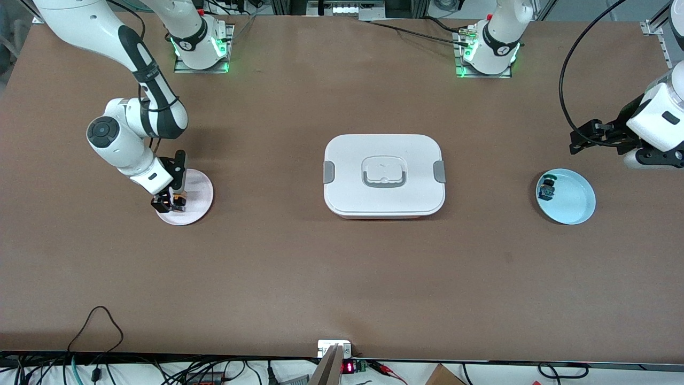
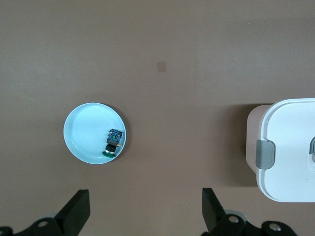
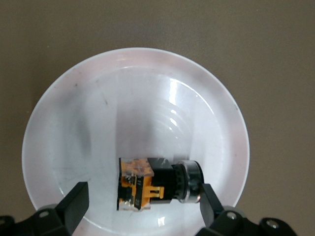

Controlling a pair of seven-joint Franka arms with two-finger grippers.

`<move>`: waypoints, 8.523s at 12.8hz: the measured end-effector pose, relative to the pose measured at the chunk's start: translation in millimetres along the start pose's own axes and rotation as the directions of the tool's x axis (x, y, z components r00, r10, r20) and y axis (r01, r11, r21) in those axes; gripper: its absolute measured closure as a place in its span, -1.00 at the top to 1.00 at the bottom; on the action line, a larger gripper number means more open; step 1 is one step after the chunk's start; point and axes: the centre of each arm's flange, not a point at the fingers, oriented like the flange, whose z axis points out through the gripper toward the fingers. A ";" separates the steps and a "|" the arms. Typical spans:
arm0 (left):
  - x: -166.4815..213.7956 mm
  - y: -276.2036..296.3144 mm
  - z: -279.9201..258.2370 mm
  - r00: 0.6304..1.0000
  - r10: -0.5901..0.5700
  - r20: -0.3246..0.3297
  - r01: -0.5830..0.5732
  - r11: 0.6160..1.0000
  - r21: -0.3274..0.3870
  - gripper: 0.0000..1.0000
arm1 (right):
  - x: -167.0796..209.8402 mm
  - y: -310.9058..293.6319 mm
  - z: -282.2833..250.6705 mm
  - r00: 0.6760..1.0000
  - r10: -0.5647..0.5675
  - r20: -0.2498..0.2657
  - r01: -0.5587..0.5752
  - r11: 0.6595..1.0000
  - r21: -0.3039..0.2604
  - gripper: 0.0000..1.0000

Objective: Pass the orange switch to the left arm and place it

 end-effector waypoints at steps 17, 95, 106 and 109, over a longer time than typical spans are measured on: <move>0.0 0.0 0.0 1.000 0.000 0.000 0.000 1.000 0.000 1.00 | -1.7 -1.4 -8.0 0.994 0.103 -0.047 -0.102 0.994 0.036 1.00; -0.8 218.2 178.4 0.976 -0.013 0.216 0.216 -0.006 -0.976 -0.30 | 439.3 88.0 -229.2 0.046 0.447 -0.893 -0.143 0.888 0.437 0.44; 0.8 214.9 171.0 0.992 0.002 0.128 0.128 0.036 -0.991 -0.31 | 323.7 142.8 -252.8 0.136 0.485 -0.864 -0.043 0.874 0.484 1.00; -2.1 206.4 158.9 0.997 0.049 0.059 0.051 0.148 -0.988 -0.31 | 290.2 147.2 -256.7 0.177 0.470 -0.865 0.004 0.878 0.479 1.00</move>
